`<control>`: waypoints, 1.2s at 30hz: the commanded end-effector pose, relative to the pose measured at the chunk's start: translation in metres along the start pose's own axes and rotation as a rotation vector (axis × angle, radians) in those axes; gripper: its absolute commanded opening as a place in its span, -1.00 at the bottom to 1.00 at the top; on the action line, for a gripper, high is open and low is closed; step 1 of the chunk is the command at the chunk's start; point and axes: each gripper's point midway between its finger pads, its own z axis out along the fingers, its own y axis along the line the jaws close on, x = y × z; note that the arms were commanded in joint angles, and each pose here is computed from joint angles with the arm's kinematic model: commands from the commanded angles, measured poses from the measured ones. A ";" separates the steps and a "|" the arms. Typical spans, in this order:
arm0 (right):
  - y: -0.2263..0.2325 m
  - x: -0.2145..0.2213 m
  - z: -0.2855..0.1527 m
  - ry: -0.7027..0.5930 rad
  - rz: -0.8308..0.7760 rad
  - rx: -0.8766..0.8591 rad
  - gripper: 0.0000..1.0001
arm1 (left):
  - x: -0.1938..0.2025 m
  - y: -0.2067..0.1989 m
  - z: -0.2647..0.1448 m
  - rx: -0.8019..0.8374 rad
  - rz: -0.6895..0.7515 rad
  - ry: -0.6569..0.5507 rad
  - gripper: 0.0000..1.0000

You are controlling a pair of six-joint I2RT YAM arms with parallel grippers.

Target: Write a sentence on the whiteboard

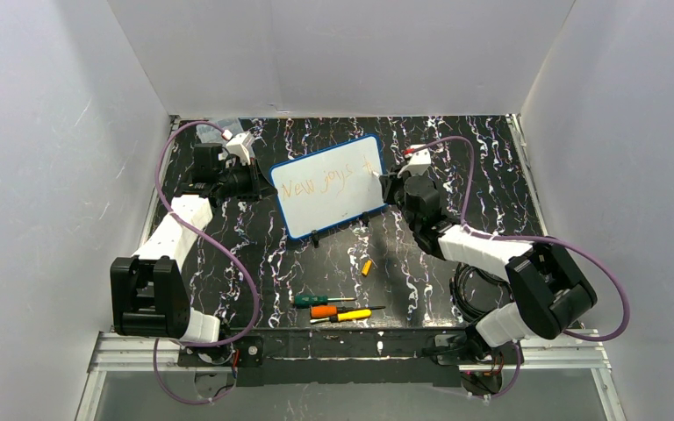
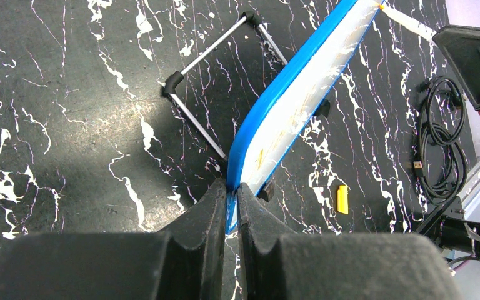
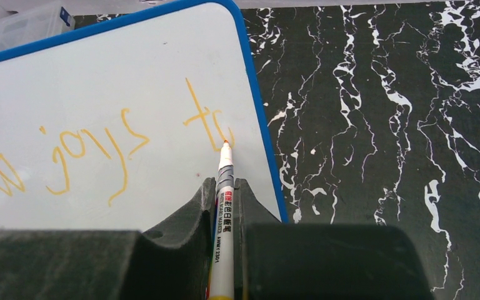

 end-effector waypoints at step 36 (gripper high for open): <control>0.009 -0.028 0.009 -0.069 0.011 -0.010 -0.97 | -0.012 -0.012 -0.012 0.017 0.043 -0.050 -1.00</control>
